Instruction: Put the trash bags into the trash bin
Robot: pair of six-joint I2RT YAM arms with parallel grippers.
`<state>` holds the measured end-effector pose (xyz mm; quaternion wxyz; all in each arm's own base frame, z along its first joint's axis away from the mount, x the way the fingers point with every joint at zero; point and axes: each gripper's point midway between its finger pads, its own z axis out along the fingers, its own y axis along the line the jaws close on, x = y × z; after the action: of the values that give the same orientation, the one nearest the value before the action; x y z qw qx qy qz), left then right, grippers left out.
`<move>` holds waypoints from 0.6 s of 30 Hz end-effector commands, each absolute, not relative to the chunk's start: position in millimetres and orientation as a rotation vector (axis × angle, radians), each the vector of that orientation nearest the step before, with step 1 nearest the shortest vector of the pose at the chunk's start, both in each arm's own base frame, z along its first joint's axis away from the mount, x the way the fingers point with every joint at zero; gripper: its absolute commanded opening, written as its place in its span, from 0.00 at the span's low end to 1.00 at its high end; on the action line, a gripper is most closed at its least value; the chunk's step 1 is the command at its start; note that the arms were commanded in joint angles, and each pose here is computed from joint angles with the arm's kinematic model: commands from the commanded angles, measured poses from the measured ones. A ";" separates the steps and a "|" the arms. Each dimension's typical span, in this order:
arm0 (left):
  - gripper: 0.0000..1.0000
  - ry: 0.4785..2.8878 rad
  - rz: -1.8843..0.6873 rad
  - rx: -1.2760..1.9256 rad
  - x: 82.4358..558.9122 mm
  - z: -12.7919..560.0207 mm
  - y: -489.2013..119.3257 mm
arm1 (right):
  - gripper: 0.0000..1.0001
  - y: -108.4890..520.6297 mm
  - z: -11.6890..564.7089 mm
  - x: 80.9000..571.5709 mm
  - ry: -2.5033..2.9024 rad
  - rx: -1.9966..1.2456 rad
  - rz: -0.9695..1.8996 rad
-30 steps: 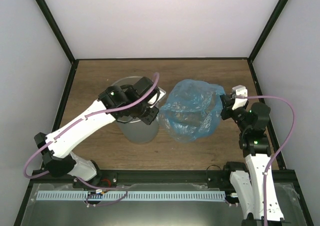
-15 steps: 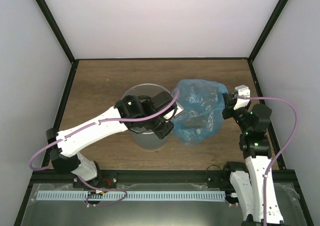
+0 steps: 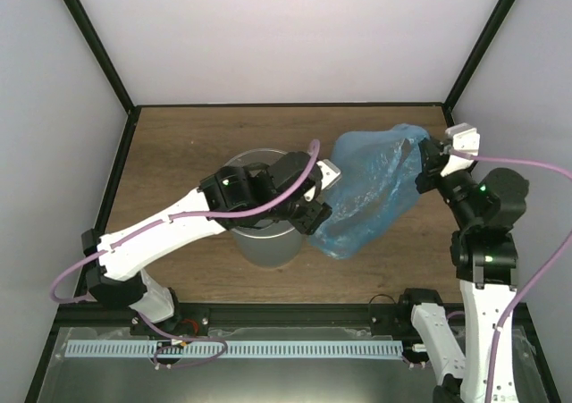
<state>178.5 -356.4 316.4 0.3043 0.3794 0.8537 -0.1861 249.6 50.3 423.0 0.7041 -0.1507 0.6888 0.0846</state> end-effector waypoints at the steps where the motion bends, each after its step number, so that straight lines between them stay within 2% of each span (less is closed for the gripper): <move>1: 0.63 2.123 -0.497 1.037 177.0 333.6 -393.3 | 0.01 50.8 447.5 239.6 1.540 -0.374 0.153; 12: 0.69 2.083 -0.409 1.063 180.2 313.3 -418.1 | 0.01 52.5 483.5 222.1 1.494 -0.396 0.125; 16: 0.67 2.081 -0.374 0.963 193.4 312.9 -420.7 | 0.01 54.2 491.9 217.0 1.478 -0.399 0.132; 18: 0.62 2.065 -0.374 0.930 198.2 316.5 -422.4 | 0.01 55.2 497.6 214.1 1.469 -0.401 0.137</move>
<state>183.8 -416.2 308.7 0.3731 0.4043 0.8212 -0.1516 227.5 52.7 477.9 0.7092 -0.1761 0.6799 0.0617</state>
